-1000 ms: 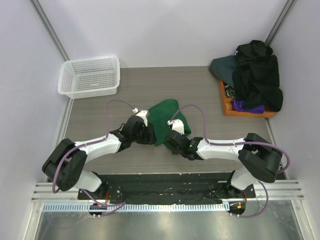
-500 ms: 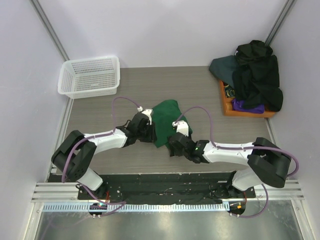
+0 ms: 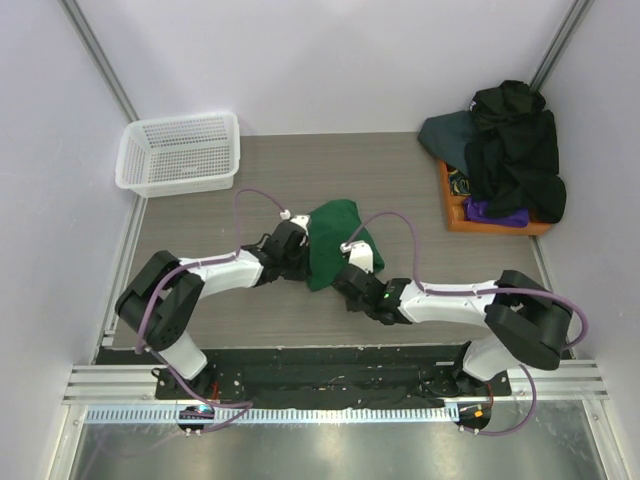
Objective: Roll the t-shirts
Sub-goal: Flatten out the T-shirt at the center of the board.
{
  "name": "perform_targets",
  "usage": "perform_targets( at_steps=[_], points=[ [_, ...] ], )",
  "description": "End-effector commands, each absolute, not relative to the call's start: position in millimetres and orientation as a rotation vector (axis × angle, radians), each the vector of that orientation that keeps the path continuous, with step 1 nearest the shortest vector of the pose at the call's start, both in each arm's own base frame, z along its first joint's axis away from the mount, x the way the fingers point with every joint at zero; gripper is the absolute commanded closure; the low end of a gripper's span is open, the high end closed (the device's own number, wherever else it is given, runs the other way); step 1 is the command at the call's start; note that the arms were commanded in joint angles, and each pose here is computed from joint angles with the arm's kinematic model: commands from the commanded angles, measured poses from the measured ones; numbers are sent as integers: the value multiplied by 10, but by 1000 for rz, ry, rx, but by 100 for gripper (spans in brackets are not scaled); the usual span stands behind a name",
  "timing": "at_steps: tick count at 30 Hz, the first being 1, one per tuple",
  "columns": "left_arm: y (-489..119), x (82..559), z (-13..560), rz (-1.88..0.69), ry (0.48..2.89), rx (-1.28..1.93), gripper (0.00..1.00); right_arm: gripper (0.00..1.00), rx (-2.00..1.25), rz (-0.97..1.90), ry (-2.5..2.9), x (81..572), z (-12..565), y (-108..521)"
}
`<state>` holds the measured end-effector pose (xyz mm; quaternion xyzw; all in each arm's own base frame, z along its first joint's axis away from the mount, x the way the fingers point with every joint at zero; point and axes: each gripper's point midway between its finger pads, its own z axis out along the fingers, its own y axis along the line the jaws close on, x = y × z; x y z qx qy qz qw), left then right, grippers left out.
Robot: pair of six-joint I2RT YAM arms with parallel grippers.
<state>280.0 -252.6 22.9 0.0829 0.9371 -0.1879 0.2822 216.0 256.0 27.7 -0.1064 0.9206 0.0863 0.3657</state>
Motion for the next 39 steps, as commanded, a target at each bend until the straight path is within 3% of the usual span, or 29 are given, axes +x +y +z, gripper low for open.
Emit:
perform_targets(
  at_steps=[1, 8, 11, 16, 24, 28, 29, 30, 33, 39],
  points=[
    [-2454, 2840, 209, -410, 2533, 214, 100, 99, -230, 246, 2306, 2166, 555, 2495],
    [-2150, 2883, 808, -316, 2414, 94, 100, 99, -96, -18, 2275, 2350, 952, 1792],
    [-2094, 2918, 1303, -341, 2363, 25, 100, 99, -34, 3, 2273, 2485, 1165, 1596],
    [-1894, 3053, 2325, -382, 2233, -63, 100, 99, 46, 56, 2147, 2687, 2039, 1422],
    [-1270, 2565, 3339, -328, 2124, -118, 100, 99, 37, 231, 2009, 2398, 3187, 1257],
    [-1093, 2370, 3405, -305, 2112, -131, 99, 99, -32, 382, 1973, 2173, 3473, 1306],
    [-1060, 2363, 3372, -285, 2118, -137, 96, 99, -44, 402, 1973, 2148, 3495, 1325],
    [-1045, 2372, 3277, -262, 2134, -140, 70, 99, -66, 428, 1977, 2126, 3509, 1370],
    [-1091, 2442, 3081, -237, 2172, -136, 42, 99, -126, 442, 2036, 2162, 3362, 1529],
    [-1523, 2431, 2713, -425, 2271, -21, 37, 99, -173, 454, 2086, 2326, 3190, 1788]
  ],
)
